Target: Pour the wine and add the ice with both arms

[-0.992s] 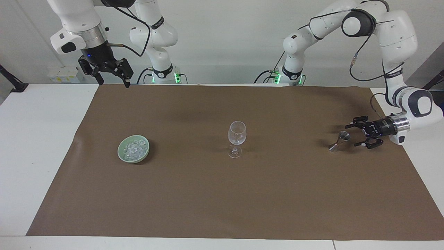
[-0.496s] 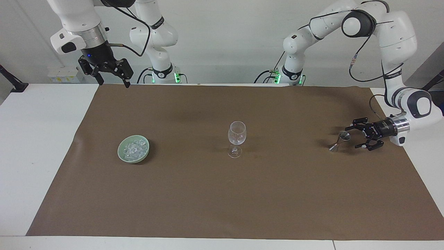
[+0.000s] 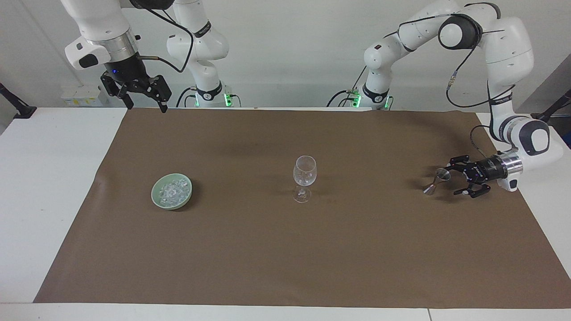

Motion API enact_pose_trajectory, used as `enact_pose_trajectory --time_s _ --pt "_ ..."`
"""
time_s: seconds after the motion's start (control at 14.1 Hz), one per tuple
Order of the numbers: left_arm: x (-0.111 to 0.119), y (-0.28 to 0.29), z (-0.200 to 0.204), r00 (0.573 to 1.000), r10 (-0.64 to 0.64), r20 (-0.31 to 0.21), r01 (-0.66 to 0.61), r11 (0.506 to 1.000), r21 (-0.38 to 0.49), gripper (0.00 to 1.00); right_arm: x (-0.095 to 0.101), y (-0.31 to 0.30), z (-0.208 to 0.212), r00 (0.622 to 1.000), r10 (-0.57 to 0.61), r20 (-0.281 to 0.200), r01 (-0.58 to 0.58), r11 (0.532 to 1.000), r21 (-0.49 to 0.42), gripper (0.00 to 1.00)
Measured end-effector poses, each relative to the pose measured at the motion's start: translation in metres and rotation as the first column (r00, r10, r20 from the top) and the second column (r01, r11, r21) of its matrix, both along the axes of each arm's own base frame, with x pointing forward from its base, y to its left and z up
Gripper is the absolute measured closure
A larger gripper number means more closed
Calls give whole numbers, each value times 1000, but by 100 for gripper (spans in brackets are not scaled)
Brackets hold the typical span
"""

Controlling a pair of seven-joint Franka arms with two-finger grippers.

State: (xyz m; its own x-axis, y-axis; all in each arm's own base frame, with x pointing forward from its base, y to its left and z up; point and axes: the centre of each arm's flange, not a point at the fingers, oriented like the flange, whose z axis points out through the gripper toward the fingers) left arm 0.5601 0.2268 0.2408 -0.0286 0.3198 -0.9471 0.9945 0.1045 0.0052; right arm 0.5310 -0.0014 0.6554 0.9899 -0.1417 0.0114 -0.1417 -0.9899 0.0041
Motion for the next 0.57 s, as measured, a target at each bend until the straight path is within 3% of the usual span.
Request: enact_pose_trajectory --time_s 0.57 --pt "5 -12 -7 1000 -5 -1 5 1000 -26 0 0 0 0 1000 0 0 0 1000 0 0"
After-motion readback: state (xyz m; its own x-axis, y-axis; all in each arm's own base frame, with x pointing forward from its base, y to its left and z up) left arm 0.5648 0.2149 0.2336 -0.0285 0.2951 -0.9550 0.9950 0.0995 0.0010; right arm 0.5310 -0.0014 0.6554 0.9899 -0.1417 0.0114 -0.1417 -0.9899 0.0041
